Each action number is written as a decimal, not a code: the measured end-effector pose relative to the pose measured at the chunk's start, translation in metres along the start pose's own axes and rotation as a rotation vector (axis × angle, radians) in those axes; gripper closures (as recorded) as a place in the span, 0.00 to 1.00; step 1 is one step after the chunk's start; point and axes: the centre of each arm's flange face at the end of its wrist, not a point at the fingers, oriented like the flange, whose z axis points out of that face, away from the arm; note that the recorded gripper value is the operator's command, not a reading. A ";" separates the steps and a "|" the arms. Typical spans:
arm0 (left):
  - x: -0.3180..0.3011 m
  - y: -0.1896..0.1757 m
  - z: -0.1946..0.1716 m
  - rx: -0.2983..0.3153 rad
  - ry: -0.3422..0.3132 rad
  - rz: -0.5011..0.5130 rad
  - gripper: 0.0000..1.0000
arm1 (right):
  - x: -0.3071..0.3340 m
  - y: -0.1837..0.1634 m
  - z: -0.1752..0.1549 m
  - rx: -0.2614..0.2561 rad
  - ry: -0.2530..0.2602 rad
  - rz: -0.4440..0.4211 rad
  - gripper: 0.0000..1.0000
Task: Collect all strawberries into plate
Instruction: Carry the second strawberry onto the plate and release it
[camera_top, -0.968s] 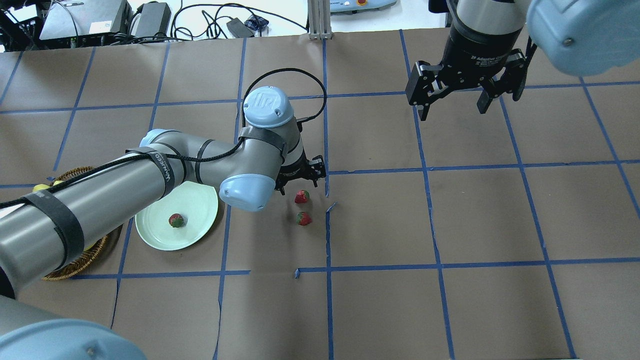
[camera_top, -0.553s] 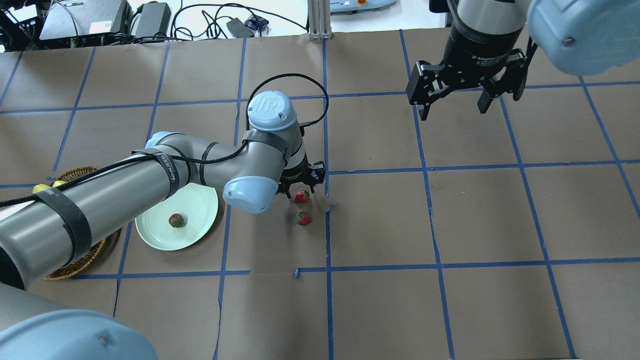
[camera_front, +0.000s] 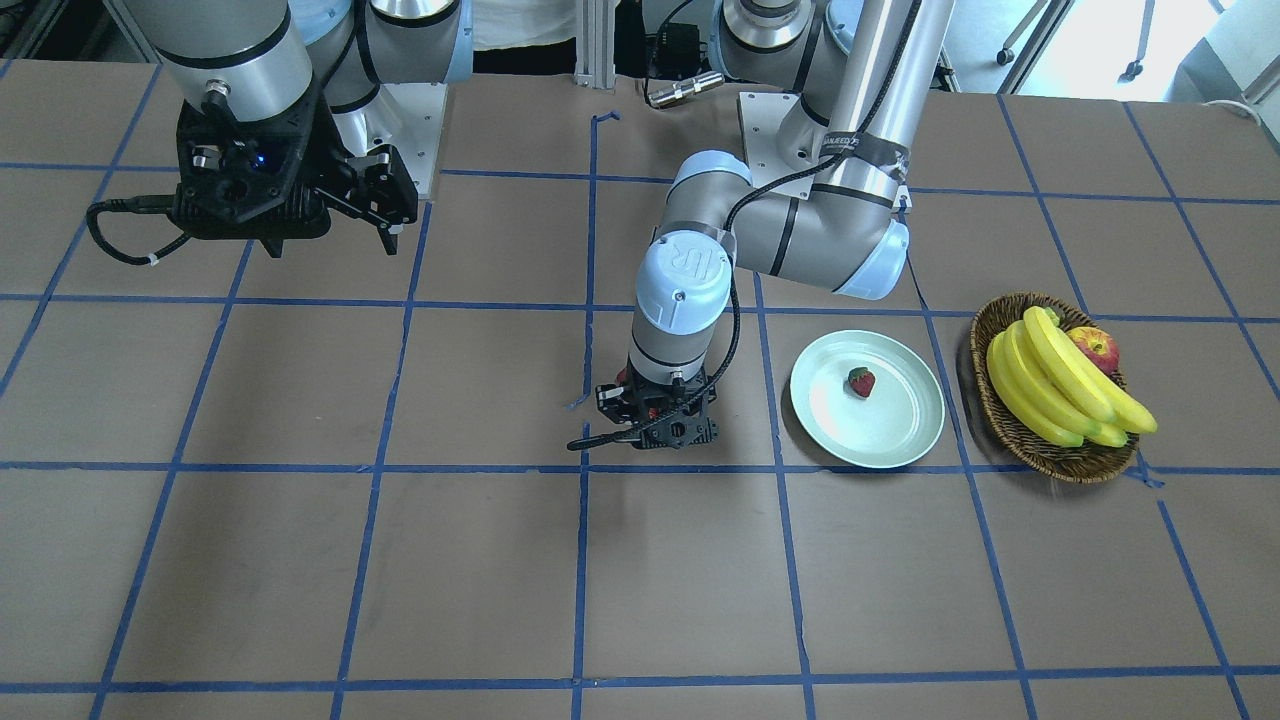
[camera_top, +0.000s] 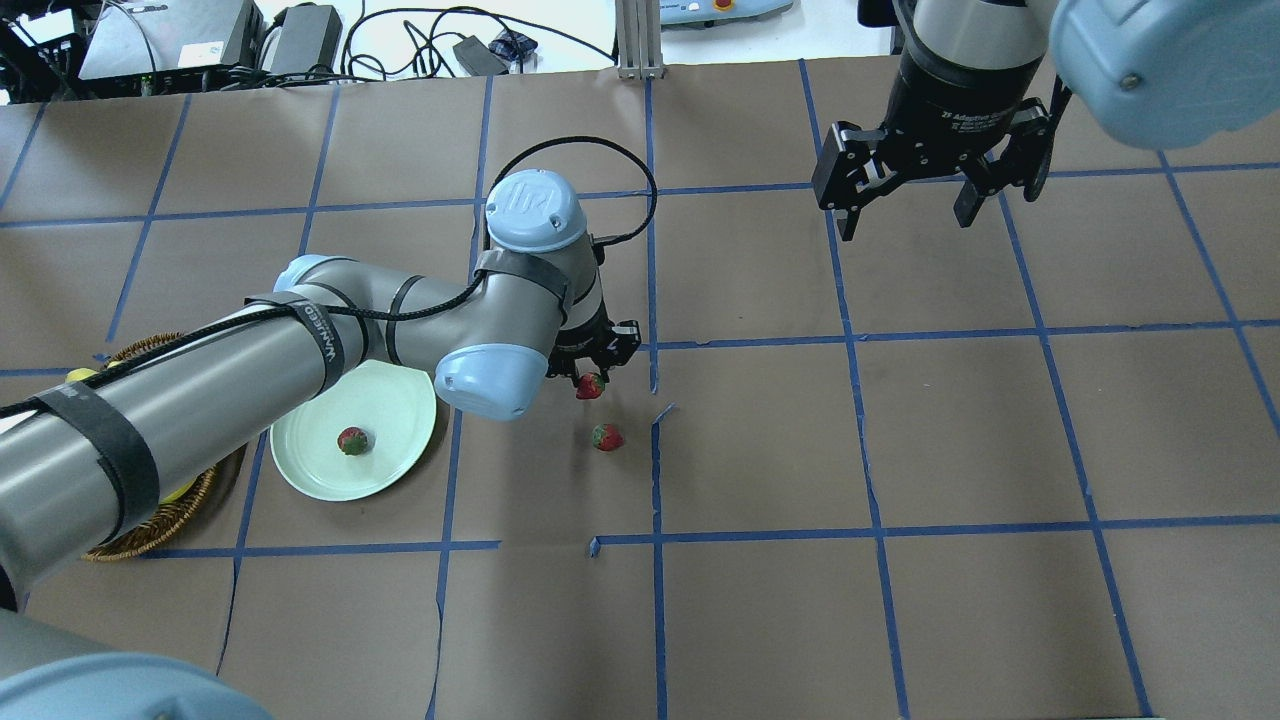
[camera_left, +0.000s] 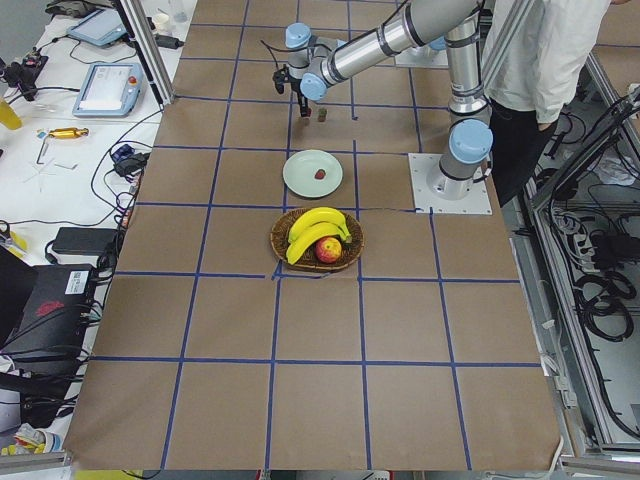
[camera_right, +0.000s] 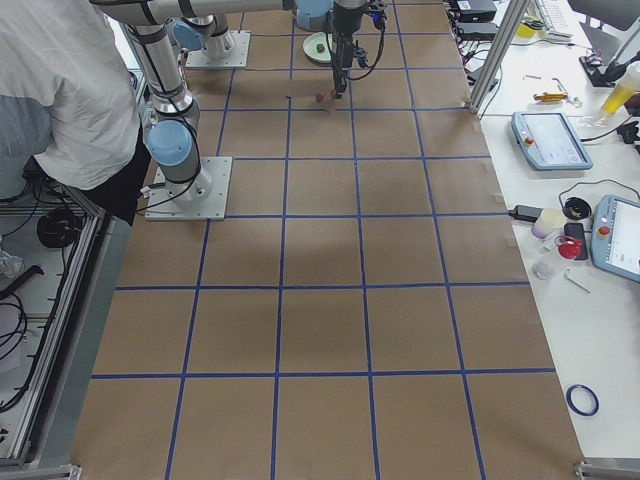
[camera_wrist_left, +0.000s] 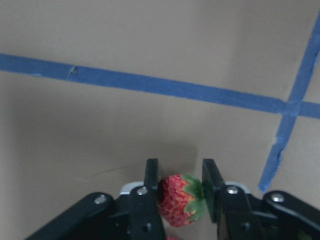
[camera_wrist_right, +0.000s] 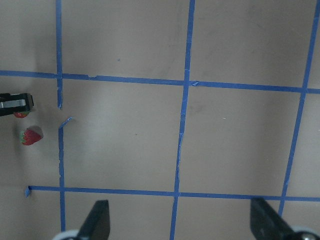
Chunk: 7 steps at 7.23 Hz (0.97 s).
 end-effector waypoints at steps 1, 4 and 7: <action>-0.031 -0.010 -0.012 -0.018 -0.039 0.026 0.96 | 0.000 0.000 0.000 0.000 0.000 0.000 0.00; -0.158 -0.024 -0.039 -0.165 -0.169 0.100 0.74 | -0.001 0.000 0.001 -0.001 0.000 0.000 0.00; -0.193 0.002 -0.013 -0.180 -0.196 0.043 0.15 | -0.002 -0.001 0.002 -0.003 -0.001 -0.003 0.00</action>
